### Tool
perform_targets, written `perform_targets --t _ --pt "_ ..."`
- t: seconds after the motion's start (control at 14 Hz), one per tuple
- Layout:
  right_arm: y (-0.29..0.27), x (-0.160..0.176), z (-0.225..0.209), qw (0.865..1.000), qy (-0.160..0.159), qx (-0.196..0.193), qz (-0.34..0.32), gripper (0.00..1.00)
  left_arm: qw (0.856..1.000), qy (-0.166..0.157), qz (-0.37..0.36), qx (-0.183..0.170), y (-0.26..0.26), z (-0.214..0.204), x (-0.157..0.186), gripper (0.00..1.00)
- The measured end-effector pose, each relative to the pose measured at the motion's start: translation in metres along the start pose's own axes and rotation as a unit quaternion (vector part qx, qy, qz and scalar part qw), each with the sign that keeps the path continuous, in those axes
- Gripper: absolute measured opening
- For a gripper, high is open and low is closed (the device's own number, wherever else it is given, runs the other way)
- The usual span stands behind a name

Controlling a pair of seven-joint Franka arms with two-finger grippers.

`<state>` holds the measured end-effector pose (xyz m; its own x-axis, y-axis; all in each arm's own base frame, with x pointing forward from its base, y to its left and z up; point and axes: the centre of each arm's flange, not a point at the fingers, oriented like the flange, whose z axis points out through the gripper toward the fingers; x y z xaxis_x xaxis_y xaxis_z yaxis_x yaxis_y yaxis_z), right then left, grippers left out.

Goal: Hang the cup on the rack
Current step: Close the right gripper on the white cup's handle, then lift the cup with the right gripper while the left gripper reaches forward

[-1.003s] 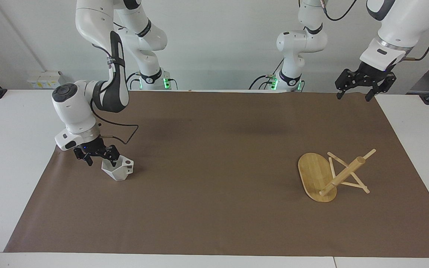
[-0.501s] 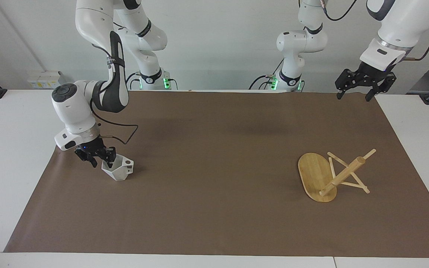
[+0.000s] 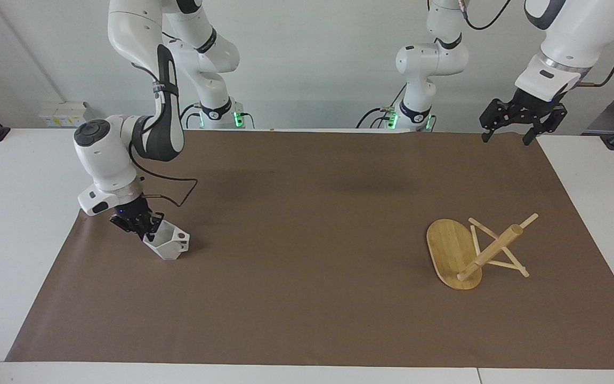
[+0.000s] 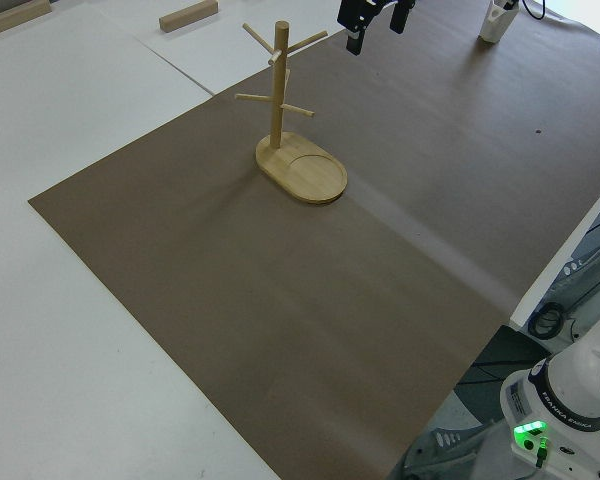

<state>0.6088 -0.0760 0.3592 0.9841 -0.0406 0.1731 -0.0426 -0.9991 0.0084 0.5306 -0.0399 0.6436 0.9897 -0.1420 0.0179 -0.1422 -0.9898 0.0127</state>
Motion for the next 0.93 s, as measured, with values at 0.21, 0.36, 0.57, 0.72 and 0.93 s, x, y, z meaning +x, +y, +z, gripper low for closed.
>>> perform_targets --t 0.21,0.36,0.57,0.72,0.93 --pt "-0.001 0.001 -0.004 1.0 0.004 0.001 0.001 0.04 1.0 0.0 0.0 0.0 0.0 0.0 0.0 1.0" --pt "0.001 0.001 -0.003 1.0 0.003 0.001 0.002 0.04 1.0 0.0 0.0 0.0 0.0 0.0 0.0 1.0" --pt "0.001 0.001 -0.002 1.0 0.001 0.001 0.002 0.04 1.0 0.0 0.0 0.0 0.0 0.0 0.0 1.0" --pt "0.001 0.002 -0.006 1.0 -0.005 0.002 0.002 0.04 1.0 0.0 0.0 0.0 0.0 0.0 0.0 1.0" --pt "0.001 0.011 -0.022 1.0 -0.008 0.003 0.002 0.04 1.0 0.0 0.0 0.0 0.0 0.0 0.0 1.0"
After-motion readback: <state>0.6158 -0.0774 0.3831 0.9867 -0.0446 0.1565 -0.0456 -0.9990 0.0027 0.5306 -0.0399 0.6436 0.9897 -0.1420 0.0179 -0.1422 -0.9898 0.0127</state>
